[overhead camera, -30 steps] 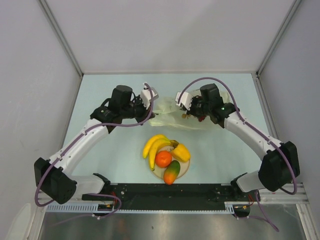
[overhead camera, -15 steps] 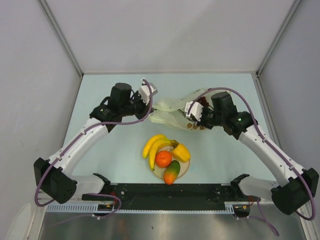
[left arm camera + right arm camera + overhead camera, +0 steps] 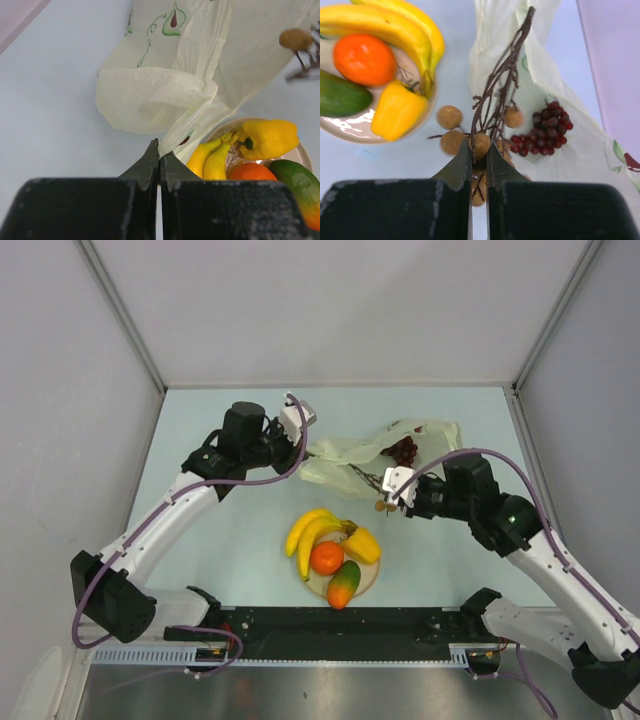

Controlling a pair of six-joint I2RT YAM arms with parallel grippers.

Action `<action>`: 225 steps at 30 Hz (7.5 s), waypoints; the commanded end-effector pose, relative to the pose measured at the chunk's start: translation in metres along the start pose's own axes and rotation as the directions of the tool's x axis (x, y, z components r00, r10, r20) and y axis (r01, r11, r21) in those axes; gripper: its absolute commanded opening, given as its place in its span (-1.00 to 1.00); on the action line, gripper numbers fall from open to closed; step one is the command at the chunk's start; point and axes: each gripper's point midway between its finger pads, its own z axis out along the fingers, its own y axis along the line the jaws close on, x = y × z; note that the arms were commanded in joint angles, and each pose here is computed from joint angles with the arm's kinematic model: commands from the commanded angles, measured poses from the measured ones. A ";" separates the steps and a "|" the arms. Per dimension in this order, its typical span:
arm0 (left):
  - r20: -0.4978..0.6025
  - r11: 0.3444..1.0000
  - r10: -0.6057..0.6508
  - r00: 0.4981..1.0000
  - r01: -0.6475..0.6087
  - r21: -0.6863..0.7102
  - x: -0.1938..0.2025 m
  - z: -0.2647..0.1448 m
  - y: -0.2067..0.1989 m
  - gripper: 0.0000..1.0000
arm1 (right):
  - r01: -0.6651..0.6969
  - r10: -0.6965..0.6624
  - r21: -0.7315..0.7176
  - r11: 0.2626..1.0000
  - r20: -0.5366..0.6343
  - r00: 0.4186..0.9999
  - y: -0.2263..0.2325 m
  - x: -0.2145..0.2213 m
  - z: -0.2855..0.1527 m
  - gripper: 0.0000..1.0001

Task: Take the fake fruits out of the plastic bag
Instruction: Take out the fake fruit from the plastic bag, then place the fake fruit on the plate, then take out the fake fruit from the plastic bag.

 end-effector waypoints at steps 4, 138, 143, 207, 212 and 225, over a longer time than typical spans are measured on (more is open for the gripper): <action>0.062 1.000 0.001 0.998 -0.002 0.004 -0.017 -0.006 -0.001 -0.99 | -0.070 0.068 0.020 0.997 0.109 0.992 0.012 -0.036 -0.015 -1.00; 0.091 0.994 -0.050 0.995 0.041 0.100 0.016 -0.051 -0.026 -0.99 | -0.321 0.437 0.444 0.836 -0.187 0.880 -0.154 0.138 0.144 0.03; 0.095 0.994 -0.065 0.993 0.055 0.098 0.013 -0.047 -0.021 -0.99 | -0.304 0.464 0.523 0.796 -0.206 0.861 -0.172 0.166 0.155 0.56; 0.143 0.980 -0.197 0.970 0.193 0.047 -0.004 -0.027 0.023 -0.99 | -0.262 0.260 0.008 0.965 0.104 0.960 -0.072 -0.065 0.065 -1.00; 0.146 0.981 -0.195 0.970 0.191 0.045 -0.006 -0.026 0.025 -0.99 | -0.258 0.257 -0.013 0.966 0.159 0.953 -0.056 -0.092 0.049 -1.00; 0.185 0.979 -0.104 0.977 0.134 -0.156 -0.084 0.002 0.107 -0.99 | -0.247 0.209 0.094 0.964 0.304 0.930 -0.081 -0.141 0.020 -1.00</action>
